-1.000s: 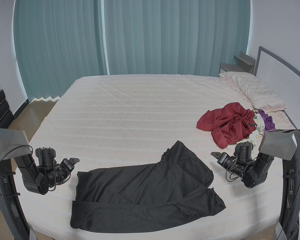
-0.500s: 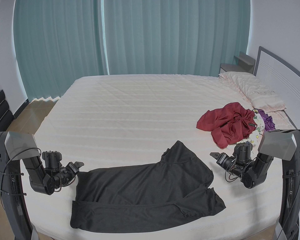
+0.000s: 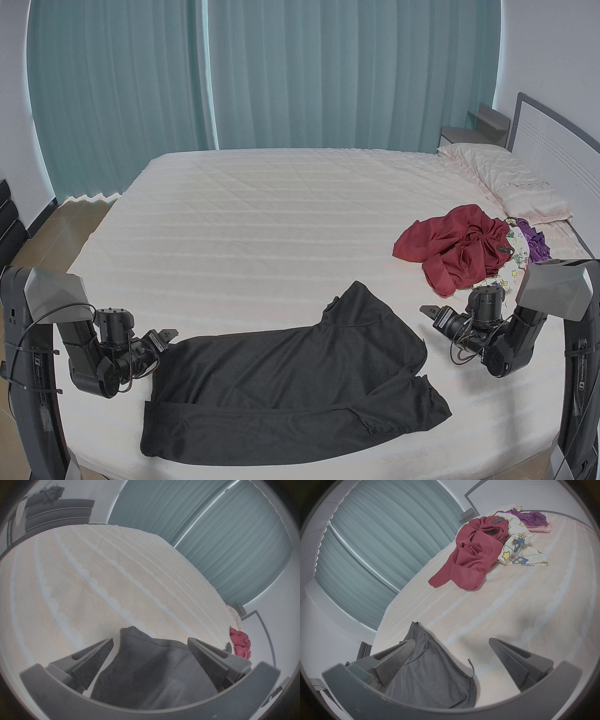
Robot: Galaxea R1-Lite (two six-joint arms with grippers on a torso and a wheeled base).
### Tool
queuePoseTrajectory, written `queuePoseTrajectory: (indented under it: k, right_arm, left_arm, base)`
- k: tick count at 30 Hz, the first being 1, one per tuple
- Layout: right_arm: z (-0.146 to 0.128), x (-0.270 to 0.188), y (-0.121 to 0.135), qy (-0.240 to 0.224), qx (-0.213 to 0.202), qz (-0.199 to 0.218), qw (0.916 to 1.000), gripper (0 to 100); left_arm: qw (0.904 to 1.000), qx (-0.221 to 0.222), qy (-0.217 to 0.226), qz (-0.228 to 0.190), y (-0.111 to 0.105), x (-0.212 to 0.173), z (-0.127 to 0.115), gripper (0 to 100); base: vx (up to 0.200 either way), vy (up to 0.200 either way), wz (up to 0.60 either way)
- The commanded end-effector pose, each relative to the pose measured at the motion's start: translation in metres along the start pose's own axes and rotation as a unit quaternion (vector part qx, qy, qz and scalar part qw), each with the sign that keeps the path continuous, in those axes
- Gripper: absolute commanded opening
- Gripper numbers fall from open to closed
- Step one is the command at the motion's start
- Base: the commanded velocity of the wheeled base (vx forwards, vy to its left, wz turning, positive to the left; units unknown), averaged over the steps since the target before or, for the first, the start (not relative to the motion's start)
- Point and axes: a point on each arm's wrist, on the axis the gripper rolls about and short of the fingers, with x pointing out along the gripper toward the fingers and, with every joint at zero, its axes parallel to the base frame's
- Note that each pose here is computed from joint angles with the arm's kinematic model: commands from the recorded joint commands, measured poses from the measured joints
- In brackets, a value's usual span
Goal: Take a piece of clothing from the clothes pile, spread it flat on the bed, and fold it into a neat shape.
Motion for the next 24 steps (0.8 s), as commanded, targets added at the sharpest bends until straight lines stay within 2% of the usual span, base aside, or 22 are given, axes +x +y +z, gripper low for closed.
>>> queuePoseTrajectory:
  k: [1, 3, 4, 17, 20, 24]
  right_arm:
    - [-0.001, 0.0, -0.001, 0.002, 0.001, -0.001, 1.0, 100]
    - [-0.002, 0.0, -0.001, 0.003, 0.001, -0.002, 1.0, 100]
    - [-0.001, 0.0, -0.001, 0.002, 0.001, -0.001, 1.0, 100]
    - [-0.002, -0.003, -0.001, 0.003, 0.0, -0.001, 1.0, 100]
    - [-0.001, -0.003, 0.001, 0.0, -0.003, 0.003, 1.0, 100]
    - [-0.01, -0.002, 0.013, 0.025, -0.043, 0.027, 0.9984, 100]
  left_arm:
    - [0.9998, 0.004, 0.0, 0.017, 0.007, 0.005, -0.008, 100]
    - [0.9998, 0.008, -0.002, 0.021, 0.007, 0.007, -0.01, 100]
    - [0.9998, 0.008, -0.002, 0.02, 0.007, 0.007, -0.01, 0]
    - [0.9997, 0.01, -0.018, 0.011, 0.01, 0.015, -0.01, 0]
    - [0.9993, 0.009, -0.035, 0.002, 0.012, 0.017, -0.01, 0]
    - [0.9972, 0.014, -0.07, -0.023, 0.015, 0.02, -0.013, 0]
  base:
    - [0.0, 0.0, 0.0]
    - [0.0, 0.0, 0.0]
    - [0.0, 0.0, 0.0]
    - [0.0, 0.0, 0.0]
    - [0.0, 0.0, 0.0]
    - [0.0, 0.0, 0.0]
